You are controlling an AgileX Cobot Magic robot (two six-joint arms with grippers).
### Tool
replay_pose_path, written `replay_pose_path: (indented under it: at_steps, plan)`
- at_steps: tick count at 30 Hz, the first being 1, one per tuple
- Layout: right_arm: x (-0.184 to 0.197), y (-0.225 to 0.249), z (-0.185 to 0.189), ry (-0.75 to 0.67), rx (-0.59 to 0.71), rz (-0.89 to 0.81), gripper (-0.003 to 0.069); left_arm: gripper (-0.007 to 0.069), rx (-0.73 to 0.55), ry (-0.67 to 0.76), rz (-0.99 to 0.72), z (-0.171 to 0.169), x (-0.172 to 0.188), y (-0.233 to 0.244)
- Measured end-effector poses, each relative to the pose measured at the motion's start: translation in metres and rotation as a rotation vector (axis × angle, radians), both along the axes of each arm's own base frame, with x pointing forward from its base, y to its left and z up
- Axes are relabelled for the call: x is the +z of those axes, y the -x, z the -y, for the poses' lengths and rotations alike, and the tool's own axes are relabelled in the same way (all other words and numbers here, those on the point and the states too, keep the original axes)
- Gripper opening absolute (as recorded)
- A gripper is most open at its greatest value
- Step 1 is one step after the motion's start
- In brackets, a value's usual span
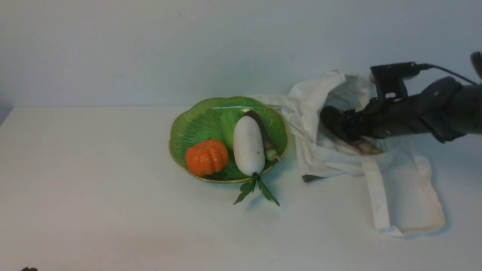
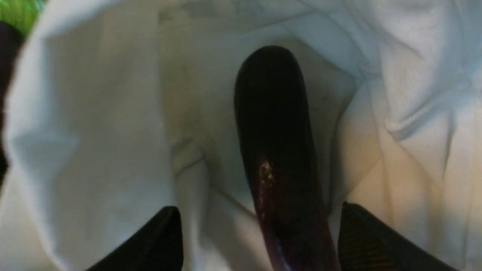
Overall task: Take vegetables from cloth bag on white table place on plate.
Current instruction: 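Reach into the white cloth bag and grasp a vegetable inside with the right gripper, then take the eggplant out of the bag and place it on the plate with the right gripper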
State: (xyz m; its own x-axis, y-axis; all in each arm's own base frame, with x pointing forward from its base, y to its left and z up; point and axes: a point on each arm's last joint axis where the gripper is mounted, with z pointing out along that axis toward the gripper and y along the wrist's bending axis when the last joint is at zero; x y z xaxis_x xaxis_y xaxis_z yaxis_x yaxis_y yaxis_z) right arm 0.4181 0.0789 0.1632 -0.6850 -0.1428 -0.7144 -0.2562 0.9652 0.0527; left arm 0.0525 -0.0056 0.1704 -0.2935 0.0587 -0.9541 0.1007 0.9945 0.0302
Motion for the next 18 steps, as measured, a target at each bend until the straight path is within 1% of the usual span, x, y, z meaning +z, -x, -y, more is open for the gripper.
replay_pose_path:
  at_steps: [4, 7, 8, 9, 10, 12, 13, 14, 15, 18]
  plan:
    - [-0.024, -0.006, 0.003, 0.034, -0.023, -0.015, 0.0503, -0.0005, 0.0, 0.0, 0.0, 0.0, 0.0, 0.0]
    - [-0.031, -0.006, 0.003, 0.038, -0.022, -0.031, 0.0498, -0.0005, 0.0, 0.0, 0.0, 0.0, 0.0, 0.0]
    - [-0.032, -0.006, 0.003, 0.038, -0.022, -0.033, 0.0491, -0.0005, 0.0, 0.0, 0.0, 0.0, 0.0, 0.0]
    - [-0.032, -0.006, 0.003, 0.038, -0.022, -0.032, 0.0465, -0.0005, 0.0, 0.0, 0.0, 0.0, 0.0, 0.0]
    - [-0.032, -0.006, 0.003, 0.038, -0.022, -0.032, 0.0465, -0.0005, 0.0, 0.0, 0.0, 0.0, 0.0, 0.0]
    - [-0.031, -0.006, 0.002, 0.038, -0.021, -0.029, 0.0358, -0.0005, 0.0, 0.0, 0.0, 0.0, 0.0, 0.0]
    - [-0.031, -0.006, 0.002, 0.038, -0.02, -0.03, 0.0338, -0.0005, 0.0, 0.0, 0.0, 0.0, 0.0, 0.0]
    - [-0.028, -0.006, 0.002, 0.035, -0.017, -0.028, 0.0277, -0.0005, 0.0, 0.0, 0.0, 0.0, 0.0, 0.0]
    - [-0.025, -0.005, 0.002, 0.031, -0.013, -0.026, 0.0256, -0.0005, 0.0, 0.0, 0.0, 0.0, 0.0, 0.0]
    - [-0.006, -0.002, 0.0, 0.013, 0.01, -0.01, 0.0262, -0.0005, 0.0, 0.0, 0.0, 0.0, 0.0, 0.0]
